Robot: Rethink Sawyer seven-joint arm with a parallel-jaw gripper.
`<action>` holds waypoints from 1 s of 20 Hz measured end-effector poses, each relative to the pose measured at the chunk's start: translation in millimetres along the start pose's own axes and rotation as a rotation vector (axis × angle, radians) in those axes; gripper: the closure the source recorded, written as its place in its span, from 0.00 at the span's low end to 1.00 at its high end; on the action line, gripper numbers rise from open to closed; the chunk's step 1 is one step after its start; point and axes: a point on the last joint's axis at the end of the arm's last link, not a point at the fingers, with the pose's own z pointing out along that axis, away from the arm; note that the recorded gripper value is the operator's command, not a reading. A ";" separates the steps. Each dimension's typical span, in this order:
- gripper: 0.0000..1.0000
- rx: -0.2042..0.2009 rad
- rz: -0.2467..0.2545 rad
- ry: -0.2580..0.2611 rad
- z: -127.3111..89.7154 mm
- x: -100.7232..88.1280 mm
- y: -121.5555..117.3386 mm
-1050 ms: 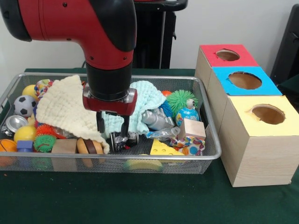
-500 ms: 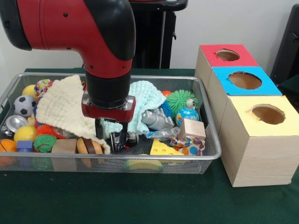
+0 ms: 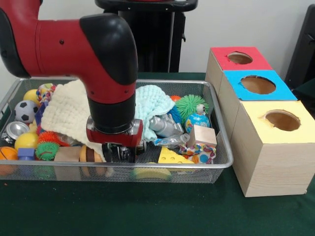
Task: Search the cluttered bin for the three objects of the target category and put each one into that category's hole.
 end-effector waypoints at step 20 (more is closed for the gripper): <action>0.00 -0.034 -0.084 0.034 -10.1 -22.2 -14.3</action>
